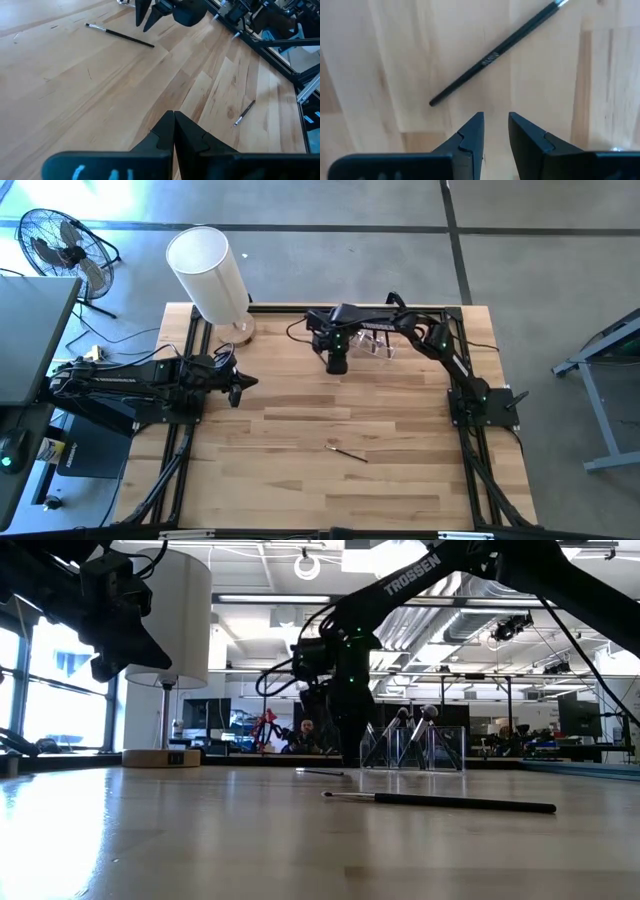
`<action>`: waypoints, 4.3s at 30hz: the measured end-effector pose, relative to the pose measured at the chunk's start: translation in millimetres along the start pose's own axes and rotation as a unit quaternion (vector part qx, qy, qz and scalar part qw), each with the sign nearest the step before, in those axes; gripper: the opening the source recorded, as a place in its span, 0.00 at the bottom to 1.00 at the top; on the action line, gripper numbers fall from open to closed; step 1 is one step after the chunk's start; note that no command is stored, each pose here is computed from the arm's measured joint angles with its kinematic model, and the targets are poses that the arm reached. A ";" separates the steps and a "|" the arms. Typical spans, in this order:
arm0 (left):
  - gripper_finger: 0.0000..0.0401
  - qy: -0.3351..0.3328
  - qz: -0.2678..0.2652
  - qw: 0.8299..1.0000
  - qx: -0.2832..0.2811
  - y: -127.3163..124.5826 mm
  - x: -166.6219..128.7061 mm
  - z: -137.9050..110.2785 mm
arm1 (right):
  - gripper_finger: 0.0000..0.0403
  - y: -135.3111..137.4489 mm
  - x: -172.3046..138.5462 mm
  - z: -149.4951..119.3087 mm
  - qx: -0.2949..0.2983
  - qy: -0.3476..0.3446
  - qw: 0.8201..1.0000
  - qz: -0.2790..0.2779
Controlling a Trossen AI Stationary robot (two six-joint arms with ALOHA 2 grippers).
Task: Pick & Place Makeup Brushes
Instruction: Put the black makeup brush into the transparent organizer
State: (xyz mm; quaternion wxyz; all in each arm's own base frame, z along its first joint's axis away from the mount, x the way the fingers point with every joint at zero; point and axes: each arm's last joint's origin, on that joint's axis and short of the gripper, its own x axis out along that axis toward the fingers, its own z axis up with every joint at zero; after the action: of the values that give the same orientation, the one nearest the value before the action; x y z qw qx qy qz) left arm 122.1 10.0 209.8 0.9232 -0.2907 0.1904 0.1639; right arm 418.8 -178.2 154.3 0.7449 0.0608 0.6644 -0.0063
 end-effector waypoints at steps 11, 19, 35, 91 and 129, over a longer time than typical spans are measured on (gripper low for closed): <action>0.00 0.001 0.000 1.000 0.001 0.1 0.0 -0.2 | 0.21 15.6 2.7 12.7 0.023 -0.048 0.998 0.037; 0.00 0.002 0.001 1.000 0.001 0.1 0.0 -0.2 | 0.21 31.6 12.7 14.7 -0.001 -0.043 0.999 0.003; 0.00 0.003 0.000 1.000 0.002 0.2 0.0 -0.4 | 0.02 54.3 15.7 12.4 -0.068 -0.015 0.997 0.033; 0.00 0.011 -0.016 0.993 0.118 -0.6 0.1 -1.1 | 0.24 120.9 -17.7 28.7 0.102 -0.098 0.990 -0.002; 0.00 0.012 -0.013 0.994 0.103 -0.3 0.0 -1.4 | 0.02 116.3 32.6 33.7 0.080 -0.059 0.994 0.036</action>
State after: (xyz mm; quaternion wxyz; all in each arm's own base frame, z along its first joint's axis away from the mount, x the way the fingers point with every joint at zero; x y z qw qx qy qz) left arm 121.9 8.9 208.9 0.9480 -0.1982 0.2139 0.1275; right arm 466.4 -63.8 135.3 0.7753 0.1439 0.6139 -0.0362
